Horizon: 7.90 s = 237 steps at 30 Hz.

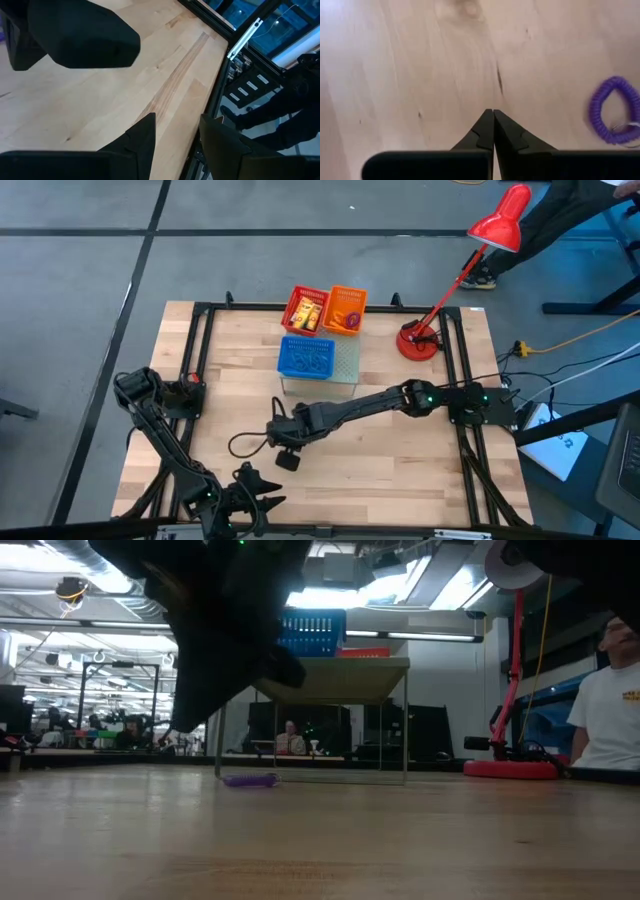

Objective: Pick & Place Office Desk Supplies
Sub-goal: Put the violet spring keychain into the orange basket on the shelf

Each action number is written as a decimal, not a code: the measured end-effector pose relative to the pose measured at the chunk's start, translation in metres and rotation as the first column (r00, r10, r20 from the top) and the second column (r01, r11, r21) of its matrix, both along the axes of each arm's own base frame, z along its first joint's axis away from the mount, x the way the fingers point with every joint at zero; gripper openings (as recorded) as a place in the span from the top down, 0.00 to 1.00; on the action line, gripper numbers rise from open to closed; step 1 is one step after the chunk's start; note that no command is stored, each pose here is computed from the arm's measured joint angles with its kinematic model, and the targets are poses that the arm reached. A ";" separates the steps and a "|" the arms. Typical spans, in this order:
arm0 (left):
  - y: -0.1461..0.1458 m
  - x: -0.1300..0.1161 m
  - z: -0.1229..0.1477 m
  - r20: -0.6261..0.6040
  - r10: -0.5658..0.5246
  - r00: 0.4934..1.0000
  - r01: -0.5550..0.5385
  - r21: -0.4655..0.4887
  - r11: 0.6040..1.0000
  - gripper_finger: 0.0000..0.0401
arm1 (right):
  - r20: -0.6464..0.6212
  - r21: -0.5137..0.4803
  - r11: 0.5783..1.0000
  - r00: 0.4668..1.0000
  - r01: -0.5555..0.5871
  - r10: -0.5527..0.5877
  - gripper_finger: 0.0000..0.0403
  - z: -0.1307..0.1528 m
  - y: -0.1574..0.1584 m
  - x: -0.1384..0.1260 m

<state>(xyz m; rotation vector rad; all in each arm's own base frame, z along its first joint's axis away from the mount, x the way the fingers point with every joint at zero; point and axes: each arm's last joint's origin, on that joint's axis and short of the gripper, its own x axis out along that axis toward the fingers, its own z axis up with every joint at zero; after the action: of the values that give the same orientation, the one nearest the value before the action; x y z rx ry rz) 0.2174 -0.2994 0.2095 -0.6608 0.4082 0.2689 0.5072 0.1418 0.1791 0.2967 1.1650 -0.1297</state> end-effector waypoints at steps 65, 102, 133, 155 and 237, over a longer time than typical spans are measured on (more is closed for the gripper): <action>-0.002 0.000 0.001 0.003 -0.011 1.000 0.011 -0.027 1.000 0.63 | 0.157 0.061 0.990 0.979 0.125 -0.133 1.00 0.019 0.072 -0.018; -0.001 -0.079 0.020 -0.110 0.073 0.991 -0.097 -0.234 0.967 0.67 | 0.223 -0.243 0.830 0.862 0.502 -0.456 1.00 -0.007 -0.031 0.003; 0.002 -0.062 0.021 -0.124 0.095 0.988 -0.126 -0.273 0.954 0.67 | 0.212 -0.134 0.849 0.852 0.511 -0.479 1.00 -0.059 -0.035 0.001; 0.000 -0.061 0.022 -0.133 0.080 0.988 -0.117 -0.305 0.945 0.67 | 0.131 -0.191 0.796 0.818 0.575 -0.560 1.00 -0.050 -0.060 -0.002; 0.014 -0.033 0.026 -0.020 0.111 0.994 -0.113 -0.101 0.989 0.67 | -0.010 -0.074 0.896 0.899 0.437 -0.439 1.00 -0.068 -0.020 -0.048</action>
<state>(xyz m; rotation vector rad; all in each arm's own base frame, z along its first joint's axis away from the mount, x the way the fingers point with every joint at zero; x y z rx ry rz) 0.1844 -0.2857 0.2356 -0.7836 0.4011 0.3613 0.4590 0.1217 0.1114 0.4945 1.1014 -0.5725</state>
